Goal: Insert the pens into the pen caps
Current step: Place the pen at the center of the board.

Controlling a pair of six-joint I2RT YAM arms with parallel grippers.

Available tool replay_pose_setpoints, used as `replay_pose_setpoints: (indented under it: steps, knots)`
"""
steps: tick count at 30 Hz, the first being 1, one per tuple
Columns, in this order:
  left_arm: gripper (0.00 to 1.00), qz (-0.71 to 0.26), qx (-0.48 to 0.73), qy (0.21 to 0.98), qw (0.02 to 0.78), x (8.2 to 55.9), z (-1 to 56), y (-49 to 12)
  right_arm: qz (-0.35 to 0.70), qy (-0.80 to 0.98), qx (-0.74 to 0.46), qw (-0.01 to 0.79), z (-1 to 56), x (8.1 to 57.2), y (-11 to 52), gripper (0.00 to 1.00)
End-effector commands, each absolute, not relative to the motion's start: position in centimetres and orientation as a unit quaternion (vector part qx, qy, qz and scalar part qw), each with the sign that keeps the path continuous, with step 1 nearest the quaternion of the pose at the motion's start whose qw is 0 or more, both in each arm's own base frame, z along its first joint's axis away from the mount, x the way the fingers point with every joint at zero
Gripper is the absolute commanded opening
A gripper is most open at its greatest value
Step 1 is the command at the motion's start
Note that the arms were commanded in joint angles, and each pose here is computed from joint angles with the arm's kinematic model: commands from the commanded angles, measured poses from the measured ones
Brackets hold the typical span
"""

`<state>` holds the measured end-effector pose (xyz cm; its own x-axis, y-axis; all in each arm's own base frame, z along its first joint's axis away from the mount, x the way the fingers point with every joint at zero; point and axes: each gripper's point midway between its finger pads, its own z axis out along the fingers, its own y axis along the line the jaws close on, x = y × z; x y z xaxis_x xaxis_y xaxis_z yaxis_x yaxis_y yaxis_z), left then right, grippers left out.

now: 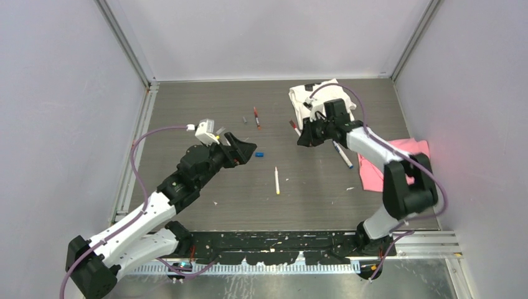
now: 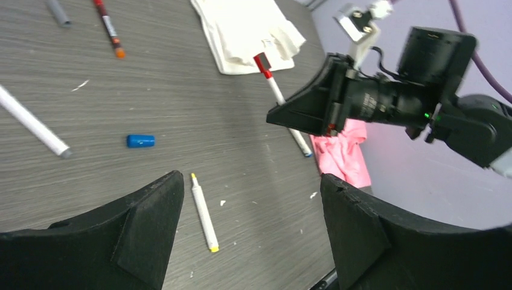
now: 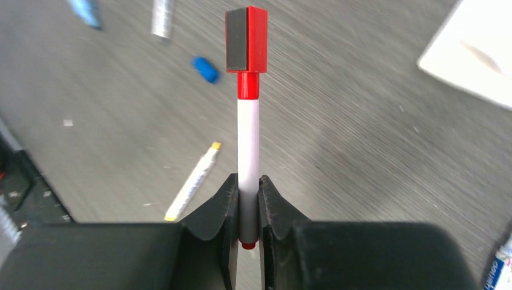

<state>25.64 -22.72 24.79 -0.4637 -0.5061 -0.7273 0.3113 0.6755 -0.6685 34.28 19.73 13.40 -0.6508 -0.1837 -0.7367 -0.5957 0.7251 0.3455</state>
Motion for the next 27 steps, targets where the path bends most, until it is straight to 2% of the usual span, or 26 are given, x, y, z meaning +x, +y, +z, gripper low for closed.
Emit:
replay_pose_setpoints:
  steps: [1, 9, 15, 23, 27]
  knots:
    - [0.83, -0.371, -0.081, 0.757, 0.532, 26.4, 25.6, -21.2, 0.224, 0.893, -0.19, 0.34, 11.3, 39.8, 18.7, 0.01]
    - [0.83, -0.356, -0.094, 0.759, 0.537, 26.4, 25.3, -20.0, 0.189, 0.925, -0.129, 0.303, 7.9, 46.6, 19.4, 0.03]
    - [0.83, -0.355, -0.095, 0.765, 0.53, 26.9, 25.0, -20.5, 0.171, 0.938, -0.1, 0.285, 6.5, 49.5, 19.7, 0.11]
    - [0.83, -0.362, -0.088, 0.769, 0.519, 27.4, 25.1, -21.4, 0.174, 0.939, -0.086, 0.285, 6.2, 50.5, 20.0, 0.23]
    - [0.83, -0.367, -0.087, 0.769, 0.516, 27.3, 25.1, -21.6, 0.181, 0.935, -0.076, 0.294, 7.1, 50.9, 19.8, 0.35]
